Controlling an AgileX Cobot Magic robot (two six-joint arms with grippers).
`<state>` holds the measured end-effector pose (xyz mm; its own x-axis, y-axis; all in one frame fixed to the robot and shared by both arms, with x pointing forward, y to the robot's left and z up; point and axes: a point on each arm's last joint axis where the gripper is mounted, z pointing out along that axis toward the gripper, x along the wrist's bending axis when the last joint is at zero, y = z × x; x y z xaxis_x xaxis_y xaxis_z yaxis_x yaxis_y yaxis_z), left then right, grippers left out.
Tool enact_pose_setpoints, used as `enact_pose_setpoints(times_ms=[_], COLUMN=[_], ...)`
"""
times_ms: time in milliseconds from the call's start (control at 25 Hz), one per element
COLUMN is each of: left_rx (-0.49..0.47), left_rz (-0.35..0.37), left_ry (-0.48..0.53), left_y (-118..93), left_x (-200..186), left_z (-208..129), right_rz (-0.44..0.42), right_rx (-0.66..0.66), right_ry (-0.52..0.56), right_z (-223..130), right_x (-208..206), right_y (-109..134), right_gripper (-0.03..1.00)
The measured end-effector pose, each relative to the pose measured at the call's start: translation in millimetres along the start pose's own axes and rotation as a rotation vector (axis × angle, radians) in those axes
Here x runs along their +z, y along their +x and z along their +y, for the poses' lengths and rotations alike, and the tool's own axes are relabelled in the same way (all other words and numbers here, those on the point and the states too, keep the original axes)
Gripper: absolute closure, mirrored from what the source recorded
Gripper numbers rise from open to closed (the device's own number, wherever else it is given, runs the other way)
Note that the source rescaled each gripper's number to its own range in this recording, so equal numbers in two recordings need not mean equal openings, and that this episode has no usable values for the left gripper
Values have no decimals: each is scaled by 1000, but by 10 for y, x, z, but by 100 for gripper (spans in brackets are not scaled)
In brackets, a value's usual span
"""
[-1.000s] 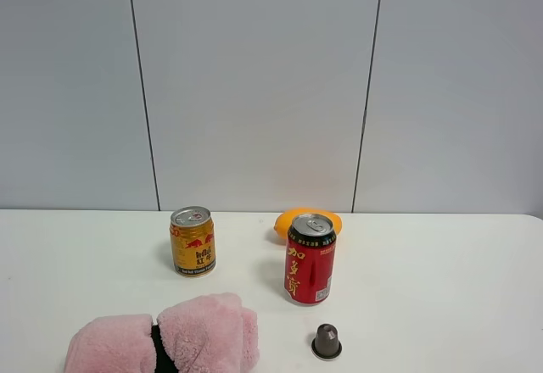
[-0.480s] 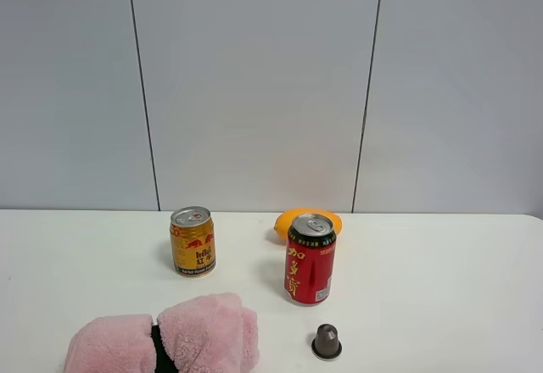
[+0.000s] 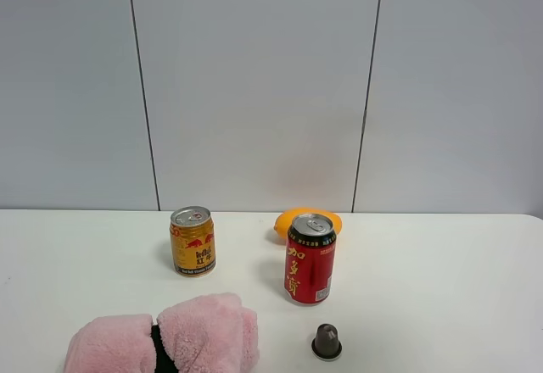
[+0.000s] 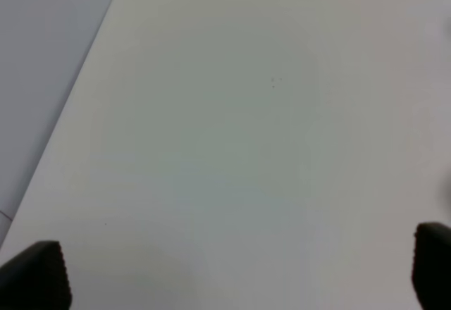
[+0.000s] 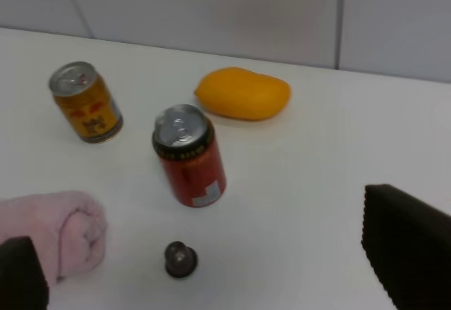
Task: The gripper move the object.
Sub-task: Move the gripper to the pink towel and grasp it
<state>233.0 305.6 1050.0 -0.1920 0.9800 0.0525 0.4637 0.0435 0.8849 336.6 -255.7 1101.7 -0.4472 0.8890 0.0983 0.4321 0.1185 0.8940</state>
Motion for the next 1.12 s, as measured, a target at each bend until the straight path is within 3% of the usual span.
enact_pose_setpoints(times_ms=[160, 480, 800, 1120], left_rx=[0, 0, 0, 0], left_rz=[0, 0, 0, 0], left_ry=[0, 0, 0, 0], left_y=[0, 0, 0, 0], left_x=[0, 0, 0, 0], left_z=[0, 0, 0, 0], right_rz=[54, 62, 0, 140], right_rx=[-65, -110, -232, -326], right_ry=[-17, -66, -6, 57], right_z=[193, 453, 403, 384], right_x=[81, 30, 37, 292], right_y=[3, 15, -34, 182], right_gripper=[-3, -3, -3, -1])
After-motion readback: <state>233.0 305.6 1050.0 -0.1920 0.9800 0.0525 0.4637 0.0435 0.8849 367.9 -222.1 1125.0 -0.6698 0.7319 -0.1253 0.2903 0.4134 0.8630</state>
